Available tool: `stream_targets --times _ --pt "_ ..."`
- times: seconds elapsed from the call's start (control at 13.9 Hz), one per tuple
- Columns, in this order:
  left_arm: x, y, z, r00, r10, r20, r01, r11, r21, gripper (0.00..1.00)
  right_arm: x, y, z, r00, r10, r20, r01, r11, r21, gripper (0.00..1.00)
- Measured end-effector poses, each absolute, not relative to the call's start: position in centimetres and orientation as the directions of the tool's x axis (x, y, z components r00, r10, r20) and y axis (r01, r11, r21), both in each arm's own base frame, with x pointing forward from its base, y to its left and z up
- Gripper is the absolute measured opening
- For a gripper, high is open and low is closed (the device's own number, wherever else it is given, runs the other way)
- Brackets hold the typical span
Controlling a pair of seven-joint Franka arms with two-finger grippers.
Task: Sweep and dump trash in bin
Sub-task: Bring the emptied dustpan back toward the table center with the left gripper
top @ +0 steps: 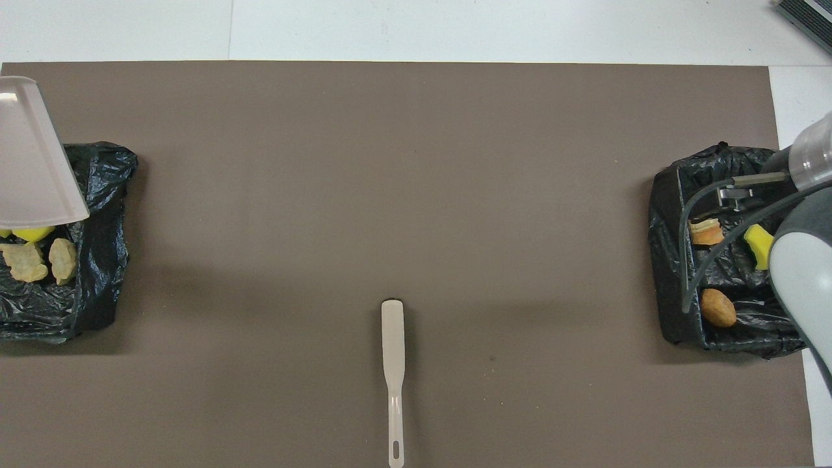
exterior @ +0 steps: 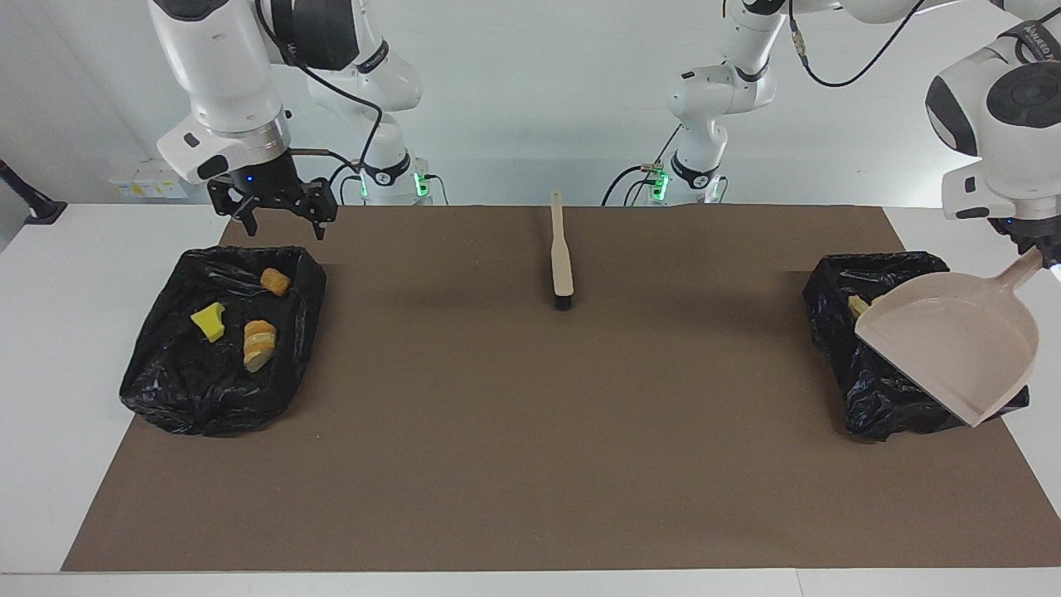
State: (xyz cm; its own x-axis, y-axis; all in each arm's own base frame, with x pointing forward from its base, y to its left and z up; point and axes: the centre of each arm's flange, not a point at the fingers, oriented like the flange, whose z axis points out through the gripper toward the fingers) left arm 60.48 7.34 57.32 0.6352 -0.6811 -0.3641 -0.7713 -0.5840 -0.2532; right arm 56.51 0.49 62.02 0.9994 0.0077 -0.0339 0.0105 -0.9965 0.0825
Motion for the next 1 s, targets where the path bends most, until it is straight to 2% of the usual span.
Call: stream_targets --times 0.36,0.65,1.0 --pt "57.9 -4.0 56.9 0.805 -0.546 -0.233 -0.584 -0.799 -0.144 0.31 56.3 -0.7 61.8 0.999 -0.018 -0.026 -0.017 -0.998 0.068 1.0" --pt "55.7 -13.5 54.5 0.859 -0.471 -0.199 -0.49 -0.87 -0.059 0.31 56.1 -1.9 61.6 0.999 -0.041 -0.016 -0.04 -0.997 0.064 1.0" --pt "54.0 -25.8 51.2 0.899 -0.428 -0.092 -0.432 -0.902 -0.023 0.31 55.8 -1.9 61.4 0.999 -0.041 -0.021 -0.039 -0.997 0.064 1.0"
